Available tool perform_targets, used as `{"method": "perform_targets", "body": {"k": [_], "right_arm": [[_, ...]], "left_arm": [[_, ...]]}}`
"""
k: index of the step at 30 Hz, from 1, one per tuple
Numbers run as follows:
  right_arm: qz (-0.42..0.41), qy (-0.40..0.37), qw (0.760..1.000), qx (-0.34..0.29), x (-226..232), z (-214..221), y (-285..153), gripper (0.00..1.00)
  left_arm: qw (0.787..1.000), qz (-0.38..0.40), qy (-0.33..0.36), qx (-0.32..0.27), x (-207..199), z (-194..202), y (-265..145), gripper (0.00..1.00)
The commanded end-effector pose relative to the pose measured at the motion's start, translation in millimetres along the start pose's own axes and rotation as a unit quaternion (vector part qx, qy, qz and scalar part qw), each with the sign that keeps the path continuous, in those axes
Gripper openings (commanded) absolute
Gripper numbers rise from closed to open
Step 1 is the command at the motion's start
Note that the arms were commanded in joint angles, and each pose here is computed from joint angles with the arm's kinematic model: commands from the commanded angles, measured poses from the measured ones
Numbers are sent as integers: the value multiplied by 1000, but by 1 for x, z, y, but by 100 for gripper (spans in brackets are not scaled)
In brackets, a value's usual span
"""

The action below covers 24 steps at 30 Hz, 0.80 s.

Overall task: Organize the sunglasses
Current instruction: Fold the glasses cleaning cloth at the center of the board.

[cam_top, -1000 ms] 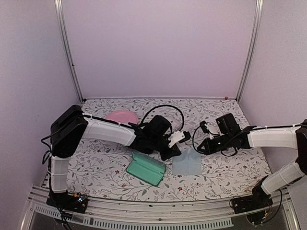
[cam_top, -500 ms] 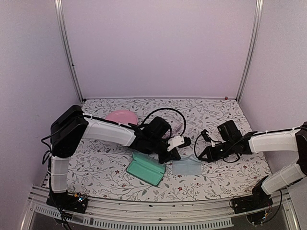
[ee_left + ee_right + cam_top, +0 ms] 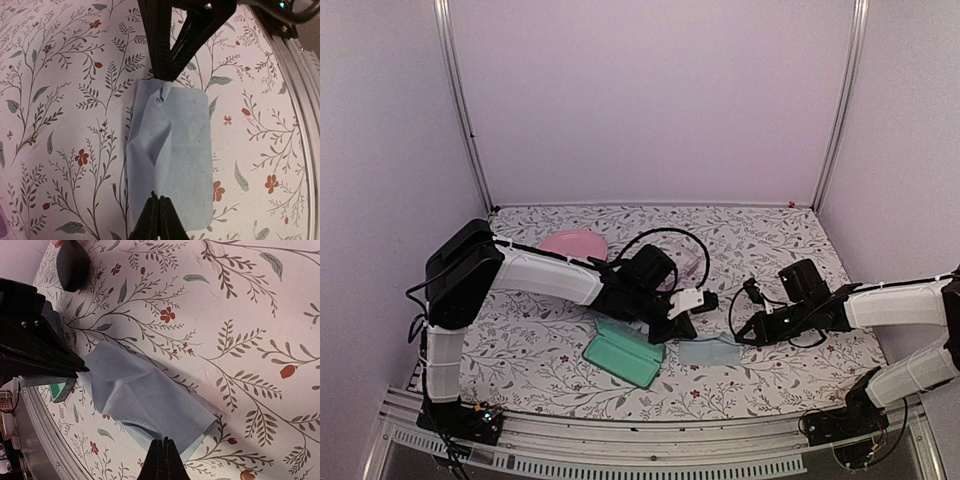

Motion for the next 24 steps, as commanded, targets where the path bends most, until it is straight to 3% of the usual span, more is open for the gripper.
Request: {"method": "perform_targets", "body": {"k": [1, 24], "right_arm": [[-18, 7, 1000, -11, 3, 1, -3, 0], [-27, 35, 999, 3, 1, 20, 0, 0]], "left_arm": [[999, 24, -5, 36, -2, 24, 7, 2], [996, 31, 17, 76, -17, 45, 13, 1]]}}
Point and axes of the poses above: each gripper's point midway between its finger pads, its own y axis out along the fingers, its own x axis along the line the jaws close on, z = x × y, the point moved 8 cm from there along -y, back along the fingers, and after that the axes turned 6 degrees about -y, right-handed, at the moved point
